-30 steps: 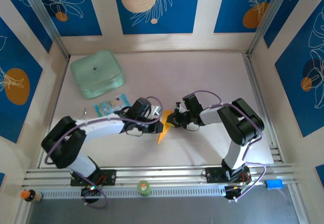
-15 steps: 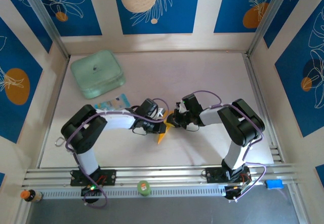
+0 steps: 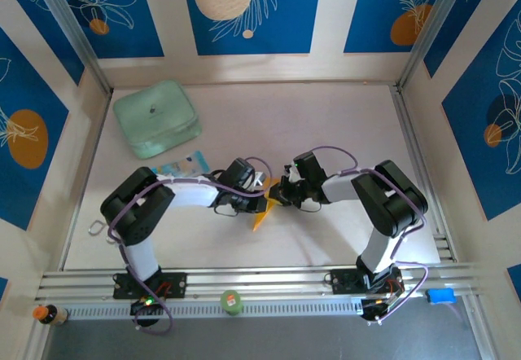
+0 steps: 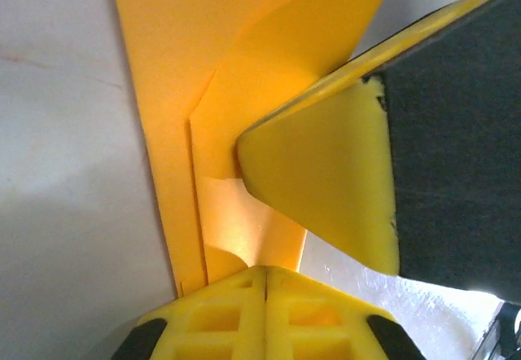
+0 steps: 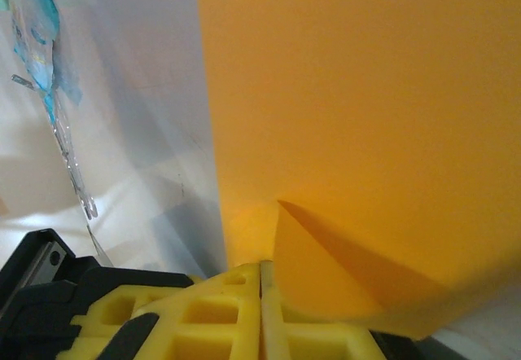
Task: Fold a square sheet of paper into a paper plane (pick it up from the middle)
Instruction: Fold the wing for the fifth time at the center of the table.
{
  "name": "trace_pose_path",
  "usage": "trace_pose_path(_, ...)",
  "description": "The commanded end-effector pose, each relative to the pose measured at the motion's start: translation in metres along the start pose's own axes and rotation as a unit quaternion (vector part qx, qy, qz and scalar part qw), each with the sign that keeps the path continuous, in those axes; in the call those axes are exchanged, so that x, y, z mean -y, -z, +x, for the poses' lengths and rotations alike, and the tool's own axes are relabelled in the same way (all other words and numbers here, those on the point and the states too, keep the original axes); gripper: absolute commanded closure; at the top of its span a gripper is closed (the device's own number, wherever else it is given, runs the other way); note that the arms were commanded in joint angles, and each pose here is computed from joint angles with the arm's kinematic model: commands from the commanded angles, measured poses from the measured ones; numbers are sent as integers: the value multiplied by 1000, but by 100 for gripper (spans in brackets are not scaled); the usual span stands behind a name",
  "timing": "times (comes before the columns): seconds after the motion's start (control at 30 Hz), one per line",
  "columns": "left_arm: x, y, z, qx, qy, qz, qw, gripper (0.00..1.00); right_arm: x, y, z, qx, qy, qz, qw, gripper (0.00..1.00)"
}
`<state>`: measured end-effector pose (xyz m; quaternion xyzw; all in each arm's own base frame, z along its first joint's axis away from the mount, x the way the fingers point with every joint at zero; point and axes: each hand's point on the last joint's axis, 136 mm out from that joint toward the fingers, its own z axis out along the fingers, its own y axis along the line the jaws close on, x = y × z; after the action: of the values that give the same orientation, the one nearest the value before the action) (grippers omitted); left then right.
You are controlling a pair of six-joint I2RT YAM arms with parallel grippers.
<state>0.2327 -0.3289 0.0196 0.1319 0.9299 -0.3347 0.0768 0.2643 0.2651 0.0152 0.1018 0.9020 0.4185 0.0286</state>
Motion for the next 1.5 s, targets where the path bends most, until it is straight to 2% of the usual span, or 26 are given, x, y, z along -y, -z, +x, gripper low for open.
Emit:
trace_pose_path(0.0, -37, -6, 32, -51, 29, -57, 997, 100, 44, 5, 22, -20, -59, 75, 995, 91)
trace_pose_path(0.3, -41, -7, 84, -125, 32, -8, 992, 100, 14, 44, 8, 42, -6, 52, 998, 88)
trace_pose_path(0.47, -35, -4, 86, -126, 30, 6, 992, 100, 8, 51, 15, 50, 23, 32, 998, 88)
trace_pose_path(0.7, -36, -6, 81, -118, 37, -4, 992, 100, -4, 27, 29, 18, 52, 24, 998, 89)
trace_pose_path(0.93, -41, -6, 83, -117, 47, -12, 992, 100, 19, 14, 30, 12, 28, 57, 998, 90)
trace_pose_path(1.2, -46, -7, 89, -126, 45, -20, 991, 100, 42, 28, 14, 37, -18, 60, 997, 90)
trace_pose_path(1.47, -47, -9, 90, -128, 49, -20, 990, 100, 61, 44, -9, 72, -56, 95, 991, 90)
